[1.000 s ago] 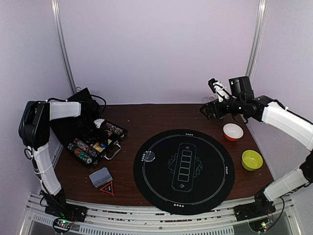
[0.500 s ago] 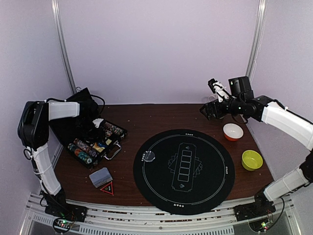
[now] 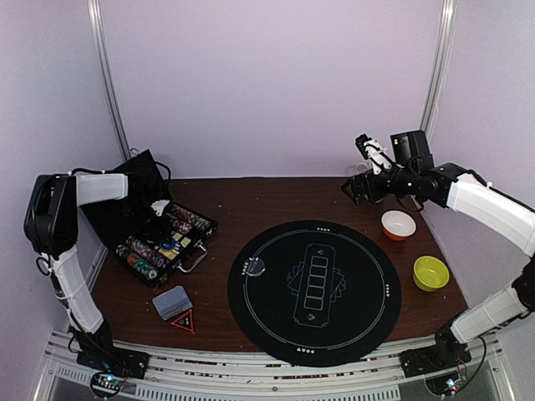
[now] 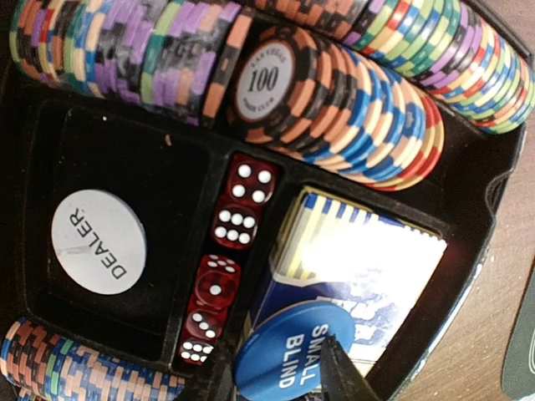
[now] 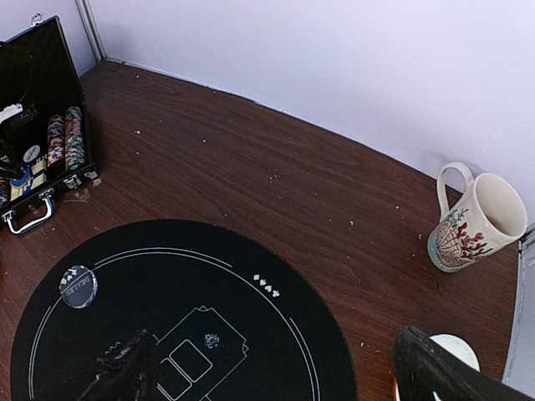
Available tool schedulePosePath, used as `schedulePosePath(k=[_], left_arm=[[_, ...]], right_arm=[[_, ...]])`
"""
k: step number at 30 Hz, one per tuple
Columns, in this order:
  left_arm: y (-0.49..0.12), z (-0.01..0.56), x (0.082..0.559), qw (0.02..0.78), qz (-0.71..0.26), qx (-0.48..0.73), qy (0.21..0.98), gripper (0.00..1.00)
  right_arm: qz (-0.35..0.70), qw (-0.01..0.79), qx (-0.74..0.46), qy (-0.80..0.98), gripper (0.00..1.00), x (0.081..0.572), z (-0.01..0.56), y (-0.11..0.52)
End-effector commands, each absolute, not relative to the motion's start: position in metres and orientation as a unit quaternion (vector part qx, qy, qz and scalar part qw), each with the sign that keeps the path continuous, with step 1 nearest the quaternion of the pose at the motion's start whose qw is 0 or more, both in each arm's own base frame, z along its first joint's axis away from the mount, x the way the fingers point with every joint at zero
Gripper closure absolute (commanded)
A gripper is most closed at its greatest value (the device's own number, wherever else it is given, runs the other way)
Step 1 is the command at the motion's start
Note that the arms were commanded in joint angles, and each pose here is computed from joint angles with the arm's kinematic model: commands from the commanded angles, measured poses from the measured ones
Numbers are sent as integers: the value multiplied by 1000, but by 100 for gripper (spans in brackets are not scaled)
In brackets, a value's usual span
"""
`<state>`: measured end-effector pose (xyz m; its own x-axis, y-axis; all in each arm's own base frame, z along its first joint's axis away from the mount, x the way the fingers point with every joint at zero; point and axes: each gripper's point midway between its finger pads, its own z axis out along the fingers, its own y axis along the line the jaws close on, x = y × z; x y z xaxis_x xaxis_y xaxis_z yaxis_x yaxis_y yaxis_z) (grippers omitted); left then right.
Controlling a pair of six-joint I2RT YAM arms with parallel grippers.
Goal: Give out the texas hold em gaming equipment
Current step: Pick up the small blind button from the chip case, then pass from the left arm to the right
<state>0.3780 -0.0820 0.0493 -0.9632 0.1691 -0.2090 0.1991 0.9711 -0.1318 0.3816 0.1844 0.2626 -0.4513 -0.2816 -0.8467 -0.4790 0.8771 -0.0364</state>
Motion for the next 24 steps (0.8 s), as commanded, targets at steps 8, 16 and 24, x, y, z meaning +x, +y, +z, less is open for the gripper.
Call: schedulePosePath(k=[8,16,24], left_arm=[[-79,44,369,88,-77,93,989,99],[-91,54,366,101,-110,108,983,100],[-91,109,386,186,-105,117,970,100]], right_arm=[[101,470,-225,848,0,385,263,185],[106,471,-221,847,0,384,265,185],[140,476,-235,836,0,380,277,197]])
